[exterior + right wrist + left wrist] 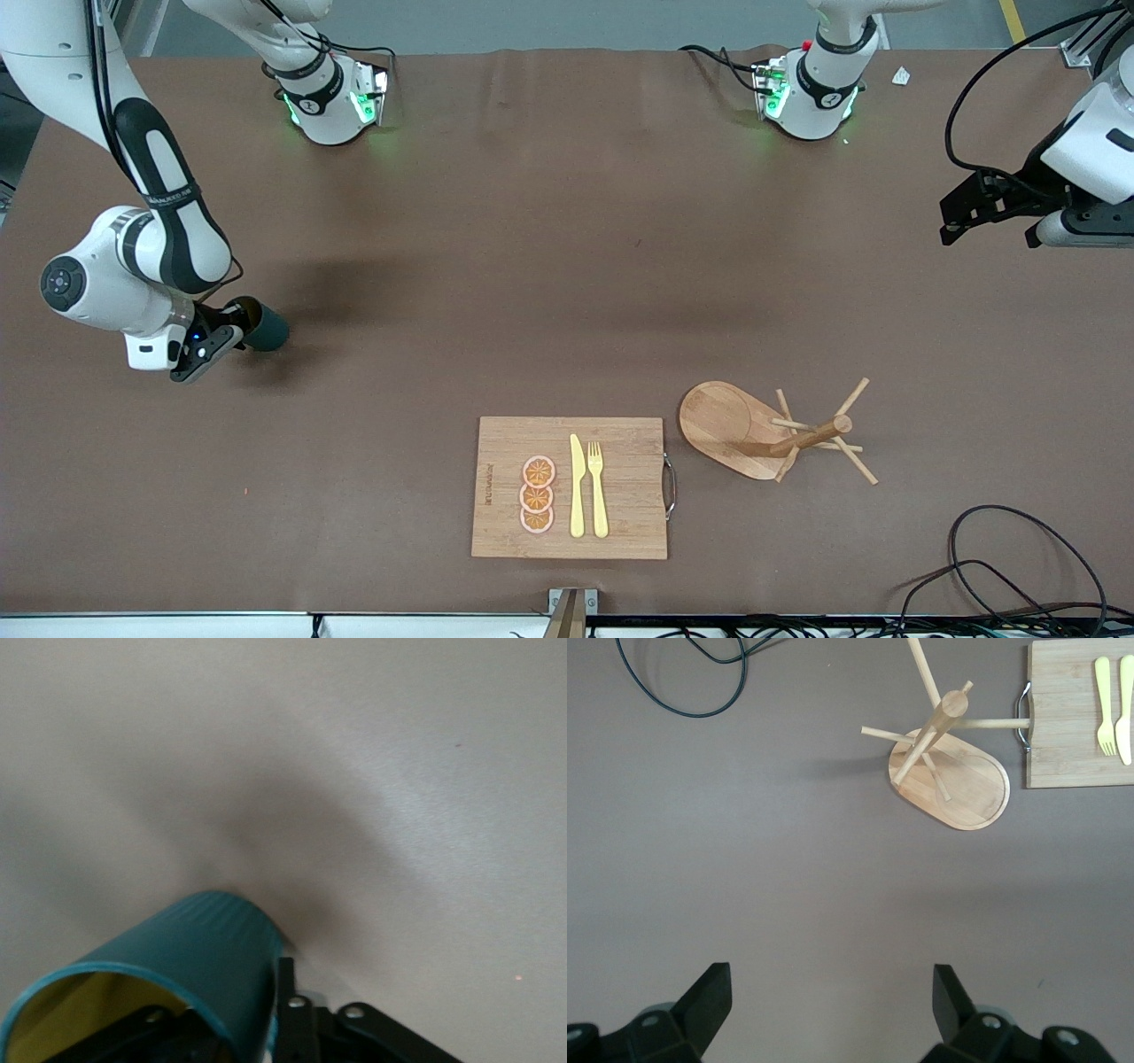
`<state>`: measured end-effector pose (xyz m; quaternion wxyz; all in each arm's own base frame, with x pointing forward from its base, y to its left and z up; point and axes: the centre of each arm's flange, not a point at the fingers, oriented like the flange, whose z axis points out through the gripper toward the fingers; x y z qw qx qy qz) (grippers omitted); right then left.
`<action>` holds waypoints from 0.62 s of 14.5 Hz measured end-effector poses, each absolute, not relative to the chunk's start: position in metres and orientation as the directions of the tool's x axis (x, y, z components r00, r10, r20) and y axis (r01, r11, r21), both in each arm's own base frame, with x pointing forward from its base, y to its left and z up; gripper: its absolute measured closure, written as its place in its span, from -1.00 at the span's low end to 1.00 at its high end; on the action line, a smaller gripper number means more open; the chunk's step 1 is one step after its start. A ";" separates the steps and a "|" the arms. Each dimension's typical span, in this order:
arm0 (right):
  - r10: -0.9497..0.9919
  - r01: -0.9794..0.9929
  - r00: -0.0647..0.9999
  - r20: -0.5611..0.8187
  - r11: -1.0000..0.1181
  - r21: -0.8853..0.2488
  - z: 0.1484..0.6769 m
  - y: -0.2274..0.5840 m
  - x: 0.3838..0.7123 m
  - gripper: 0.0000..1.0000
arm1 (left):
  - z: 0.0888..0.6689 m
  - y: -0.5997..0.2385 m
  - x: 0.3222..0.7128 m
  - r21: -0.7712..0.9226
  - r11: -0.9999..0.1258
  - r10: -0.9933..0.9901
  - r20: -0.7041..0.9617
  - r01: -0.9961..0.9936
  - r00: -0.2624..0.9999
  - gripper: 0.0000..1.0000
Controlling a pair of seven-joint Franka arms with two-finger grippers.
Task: Pass cup and hang on rack
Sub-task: 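Reach the right gripper down to the teal mug and grasp it, then carry the teal mug with the right gripper toward the table middle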
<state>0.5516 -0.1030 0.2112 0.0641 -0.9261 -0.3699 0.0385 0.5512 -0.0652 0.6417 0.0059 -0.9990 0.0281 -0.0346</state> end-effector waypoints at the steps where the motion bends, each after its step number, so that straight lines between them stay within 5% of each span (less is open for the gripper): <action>1: 0.697 0.682 0.717 -0.033 -0.710 -0.175 0.218 -0.098 0.555 0.93 | 0.642 -0.065 0.551 -0.014 -0.998 -0.057 0.069 -0.056 0.996 -1.00; 9: 0.596 0.578 0.799 -0.077 -0.797 -0.175 0.313 0.105 0.565 0.92 | 0.642 -0.065 0.551 -0.014 -0.998 -0.056 0.068 -0.055 0.996 -1.00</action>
